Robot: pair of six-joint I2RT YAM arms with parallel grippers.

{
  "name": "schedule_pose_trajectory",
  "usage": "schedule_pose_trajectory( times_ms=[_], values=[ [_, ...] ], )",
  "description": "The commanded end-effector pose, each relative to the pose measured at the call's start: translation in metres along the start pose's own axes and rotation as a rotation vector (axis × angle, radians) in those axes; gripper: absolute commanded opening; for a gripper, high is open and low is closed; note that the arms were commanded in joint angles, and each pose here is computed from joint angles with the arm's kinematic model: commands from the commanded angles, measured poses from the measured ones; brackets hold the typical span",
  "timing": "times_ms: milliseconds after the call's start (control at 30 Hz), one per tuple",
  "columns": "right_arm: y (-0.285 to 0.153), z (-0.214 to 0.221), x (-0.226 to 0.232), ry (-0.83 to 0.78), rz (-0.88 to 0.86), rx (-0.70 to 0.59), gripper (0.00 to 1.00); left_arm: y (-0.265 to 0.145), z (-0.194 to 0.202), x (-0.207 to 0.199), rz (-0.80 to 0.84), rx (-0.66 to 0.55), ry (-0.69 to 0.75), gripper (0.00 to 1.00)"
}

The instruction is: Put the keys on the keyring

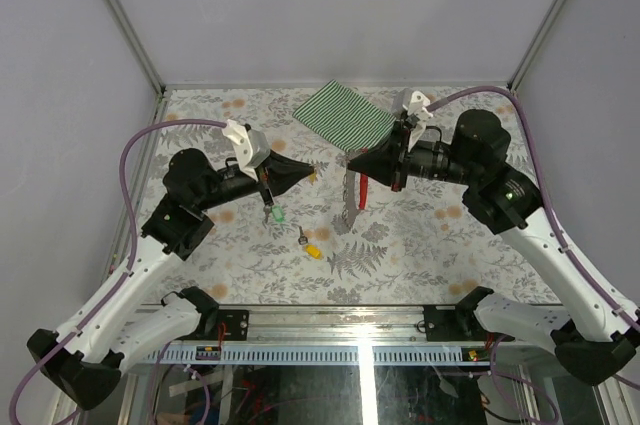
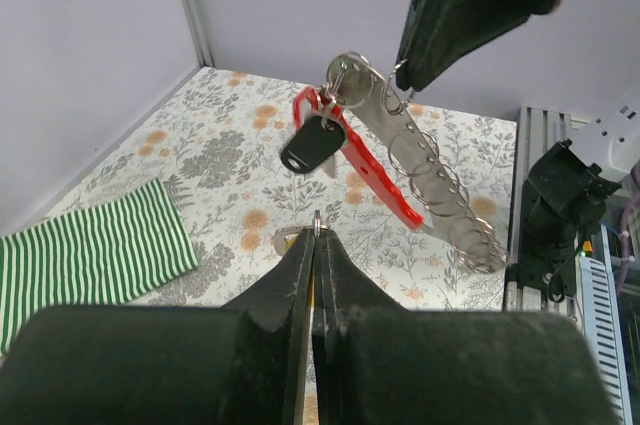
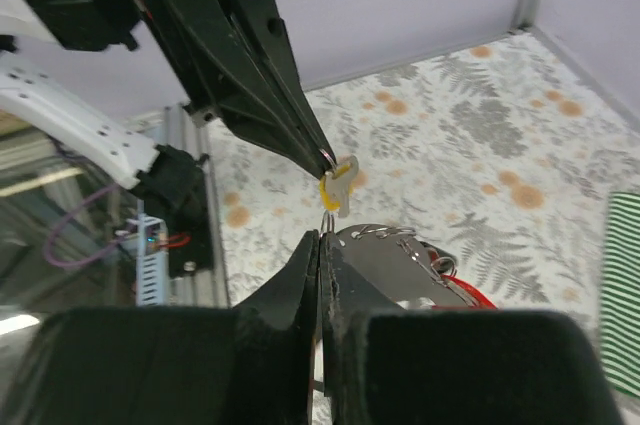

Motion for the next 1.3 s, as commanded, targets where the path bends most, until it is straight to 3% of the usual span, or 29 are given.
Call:
schedule_pose_trajectory(
  times_ms=[0, 333, 1267],
  values=[
    [-0.003, -0.02, 0.015, 0.072, -0.243, -0.1, 0.0, 0.001, -0.012, -0.002, 0.068, -0.073, 0.116, 0.0],
    [-0.009, -0.006, 0.005, 0.198, -0.377, -0.118, 0.0, 0.006, -0.017, -0.005, 0.13, -0.111, 0.154, 0.0],
    [0.005, 0.005, -0.011, 0.267, -0.329, -0.069, 0.0, 0.031, -0.021, -0.008, 0.239, -0.155, 0.123, 0.0]
  ],
)
Point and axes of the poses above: each gripper's point midway between its finger pads, its own y axis out along the fingers, its own x axis along the line the jaws close on, z = x × y, the point moved 6 cm from there along -y, back along the fingers, and after that the axes turned 6 degrees about y, right-handed, at the moved point
